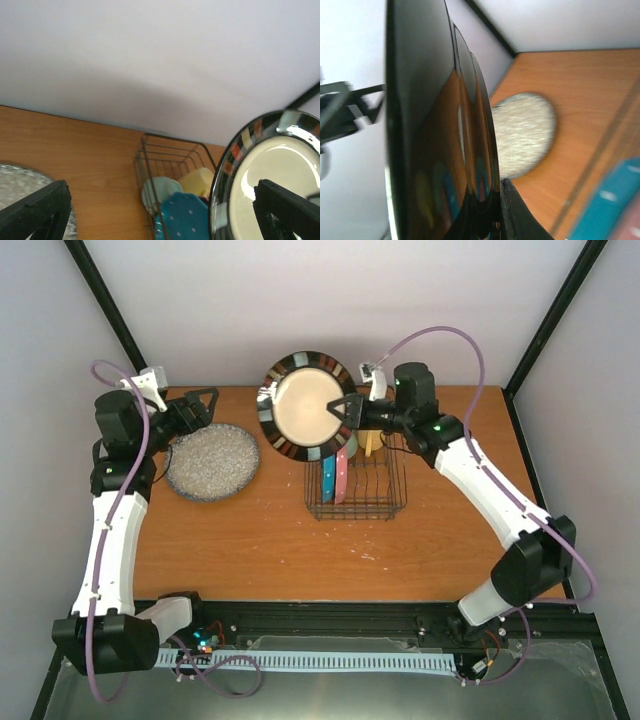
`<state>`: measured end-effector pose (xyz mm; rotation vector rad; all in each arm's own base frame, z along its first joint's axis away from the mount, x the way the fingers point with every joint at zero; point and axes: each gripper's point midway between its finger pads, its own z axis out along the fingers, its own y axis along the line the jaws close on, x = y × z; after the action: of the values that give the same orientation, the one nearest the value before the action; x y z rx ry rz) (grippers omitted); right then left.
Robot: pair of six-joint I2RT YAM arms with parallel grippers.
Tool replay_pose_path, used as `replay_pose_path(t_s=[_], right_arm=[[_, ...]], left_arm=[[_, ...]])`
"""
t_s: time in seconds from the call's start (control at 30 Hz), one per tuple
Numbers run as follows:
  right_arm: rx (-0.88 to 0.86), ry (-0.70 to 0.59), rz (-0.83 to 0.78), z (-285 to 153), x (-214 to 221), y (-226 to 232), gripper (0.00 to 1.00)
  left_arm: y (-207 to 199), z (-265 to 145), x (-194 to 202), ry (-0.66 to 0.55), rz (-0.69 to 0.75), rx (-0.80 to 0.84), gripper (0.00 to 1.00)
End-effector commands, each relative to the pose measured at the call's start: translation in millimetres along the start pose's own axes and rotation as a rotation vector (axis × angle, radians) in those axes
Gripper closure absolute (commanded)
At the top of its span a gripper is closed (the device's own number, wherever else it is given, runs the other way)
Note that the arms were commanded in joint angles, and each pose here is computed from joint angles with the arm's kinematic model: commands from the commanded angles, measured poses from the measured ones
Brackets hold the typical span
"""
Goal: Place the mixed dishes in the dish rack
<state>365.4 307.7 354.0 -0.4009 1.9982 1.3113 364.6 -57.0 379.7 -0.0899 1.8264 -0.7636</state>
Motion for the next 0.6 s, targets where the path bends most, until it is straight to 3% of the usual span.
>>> replay_pose_path(t_s=[0.0, 0.27, 0.57], right_arm=[[0.312, -0.286, -0.222, -71.8, -64.3, 8.0, 0.97], [0.679, -0.546, -0.263, -167.9, -72.9, -13.3, 0.97], [0.946, -0.502, -0.185, -193.5, -32.0, -68.2, 0.97]], left_arm=[[14.1, -14.3, -20.9, -0.081, 0.089, -0.159, 0.0], [34.0, -7.3, -7.3, -0.056, 0.103, -0.212, 0.0], [49.7, 0.8, 4.1, -0.025, 0.11, -0.246, 0.0]])
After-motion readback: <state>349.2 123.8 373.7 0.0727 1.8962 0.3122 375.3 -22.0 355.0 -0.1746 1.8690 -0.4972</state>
